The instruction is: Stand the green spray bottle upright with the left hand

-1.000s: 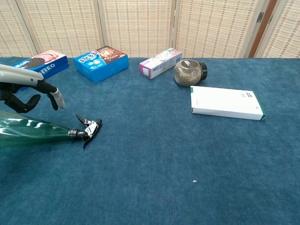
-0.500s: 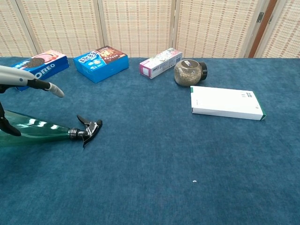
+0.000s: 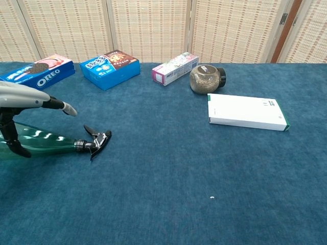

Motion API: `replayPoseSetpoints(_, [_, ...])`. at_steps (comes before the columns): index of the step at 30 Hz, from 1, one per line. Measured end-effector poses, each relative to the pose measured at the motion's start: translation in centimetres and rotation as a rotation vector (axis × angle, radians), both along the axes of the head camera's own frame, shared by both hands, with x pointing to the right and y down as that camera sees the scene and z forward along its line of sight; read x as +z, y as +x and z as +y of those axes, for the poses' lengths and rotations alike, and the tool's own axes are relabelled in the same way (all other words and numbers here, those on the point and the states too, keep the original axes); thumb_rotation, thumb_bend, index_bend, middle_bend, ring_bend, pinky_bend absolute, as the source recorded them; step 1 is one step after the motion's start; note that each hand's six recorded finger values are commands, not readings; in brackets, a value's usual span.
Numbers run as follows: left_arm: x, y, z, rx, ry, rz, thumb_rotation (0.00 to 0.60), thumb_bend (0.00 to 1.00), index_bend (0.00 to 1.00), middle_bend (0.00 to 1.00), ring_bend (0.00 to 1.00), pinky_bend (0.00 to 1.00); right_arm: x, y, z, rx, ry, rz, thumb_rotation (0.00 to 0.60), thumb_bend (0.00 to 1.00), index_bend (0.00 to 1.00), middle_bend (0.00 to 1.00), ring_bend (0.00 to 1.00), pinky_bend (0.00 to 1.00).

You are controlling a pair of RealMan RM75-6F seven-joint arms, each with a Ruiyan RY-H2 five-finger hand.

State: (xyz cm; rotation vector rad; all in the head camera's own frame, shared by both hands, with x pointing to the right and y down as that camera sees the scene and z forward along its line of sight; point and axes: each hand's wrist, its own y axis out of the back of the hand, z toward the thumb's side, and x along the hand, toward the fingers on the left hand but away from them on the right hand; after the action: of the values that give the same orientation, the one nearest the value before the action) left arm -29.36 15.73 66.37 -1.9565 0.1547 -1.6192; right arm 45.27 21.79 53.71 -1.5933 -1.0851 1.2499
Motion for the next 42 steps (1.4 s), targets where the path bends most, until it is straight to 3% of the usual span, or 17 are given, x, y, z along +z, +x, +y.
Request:
replayPoseSetpoints(14, [2.8, 0.0, 0.4, 0.036, -0.007, -0.102, 0.6, 0.01, 0.05, 0.15, 0.0, 0.0, 0.1, 0.2, 0.1, 0.007, -0.008, -0.01, 0.6, 0.0, 0.0, 0.0, 0.0, 0.42])
replayPoseSetpoints(27, [3.2, 0.1, 0.4, 0.051, 0.031, -0.11, 0.6, 0.01, 0.35, 0.36, 0.03, 0.0, 0.3, 0.3, 0.2, 0.009, -0.014, -0.008, 0.6, 0.0, 0.0, 0.0, 0.0, 0.42])
replayPoseSetpoints(35, [3.4, 0.0, 0.4, 0.064, 0.069, -0.126, 0.6, 0.01, 0.45, 0.44, 0.07, 0.0, 0.4, 0.3, 0.2, 0.011, -0.014, -0.007, 0.6, 0.0, 0.0, 0.0, 0.0, 0.42])
replayPoseSetpoints(42, [3.6, -0.4, 0.6, 0.083, 0.088, -0.143, 0.6, 0.01, 0.48, 0.45, 0.07, 0.0, 0.5, 0.3, 0.2, 0.01, -0.017, -0.007, 0.6, 0.0, 0.0, 0.0, 0.0, 0.42])
